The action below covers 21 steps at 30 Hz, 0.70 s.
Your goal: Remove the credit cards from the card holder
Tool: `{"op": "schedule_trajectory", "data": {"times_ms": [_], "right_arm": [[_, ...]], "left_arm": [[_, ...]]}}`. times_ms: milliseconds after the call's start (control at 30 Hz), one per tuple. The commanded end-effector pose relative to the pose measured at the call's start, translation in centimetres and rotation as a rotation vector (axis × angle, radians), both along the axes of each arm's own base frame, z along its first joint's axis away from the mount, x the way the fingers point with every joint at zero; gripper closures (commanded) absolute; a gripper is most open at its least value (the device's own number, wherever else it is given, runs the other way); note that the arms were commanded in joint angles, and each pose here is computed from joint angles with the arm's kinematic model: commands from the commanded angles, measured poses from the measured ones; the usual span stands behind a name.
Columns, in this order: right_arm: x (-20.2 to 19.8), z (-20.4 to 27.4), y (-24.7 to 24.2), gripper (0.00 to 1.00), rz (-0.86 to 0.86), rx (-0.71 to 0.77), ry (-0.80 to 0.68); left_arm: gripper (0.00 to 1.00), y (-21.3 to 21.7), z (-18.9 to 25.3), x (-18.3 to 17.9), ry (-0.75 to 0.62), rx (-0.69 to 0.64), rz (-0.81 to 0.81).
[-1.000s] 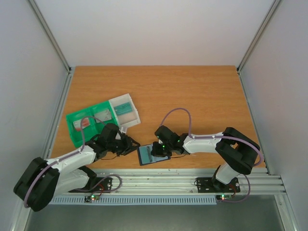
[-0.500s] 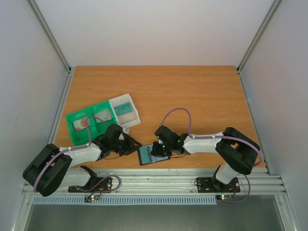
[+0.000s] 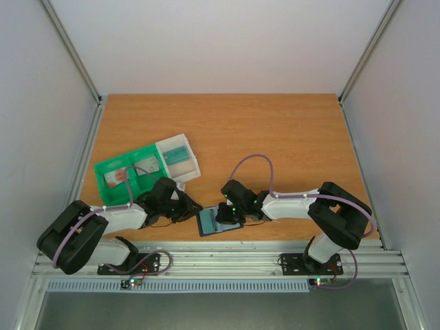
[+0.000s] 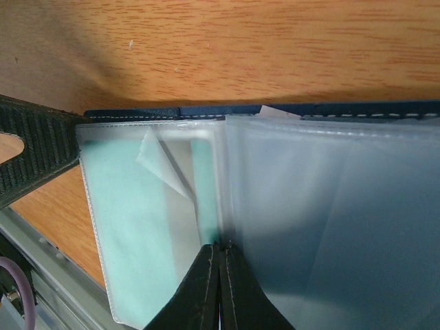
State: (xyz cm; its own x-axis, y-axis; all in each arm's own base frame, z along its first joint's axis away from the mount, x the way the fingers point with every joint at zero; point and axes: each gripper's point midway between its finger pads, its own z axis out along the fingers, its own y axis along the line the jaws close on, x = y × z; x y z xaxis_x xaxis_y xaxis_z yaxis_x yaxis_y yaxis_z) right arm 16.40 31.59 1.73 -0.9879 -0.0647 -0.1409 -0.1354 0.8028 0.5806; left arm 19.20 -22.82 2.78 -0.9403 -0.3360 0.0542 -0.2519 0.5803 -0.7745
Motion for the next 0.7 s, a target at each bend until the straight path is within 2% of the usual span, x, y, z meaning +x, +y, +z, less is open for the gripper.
{"op": "schedule_trajectory", "data": {"times_ms": [0, 167, 333, 467, 667], "right_arm": [[-0.5, -1.3, -1.7, 0.99, -0.02, -0.068, 0.017], [-0.4, -1.2, -1.5, 0.99, -0.017, -0.059, 0.015], [-0.7, 0.0, 0.3, 0.95, 0.02, 0.058, 0.014], [-0.8, 1.0, 1.4, 0.92, 0.038, 0.126, 0.01], [-1.0, 1.6, 1.7, 0.88, 0.051, 0.151, 0.017]], "left_arm": [[0.84, -0.9, 1.5, 0.7, -0.065, -0.049, -0.009], [0.87, -1.5, 2.8, 0.5, -0.084, -0.056, -0.025], [0.99, -2.1, 4.1, 0.4, -0.104, -0.056, -0.054], [1.0, -1.6, 4.5, 0.5, -0.112, 0.002, -0.065], [1.0, -1.0, 4.6, 0.2, -0.105, 0.071, -0.099]]}}
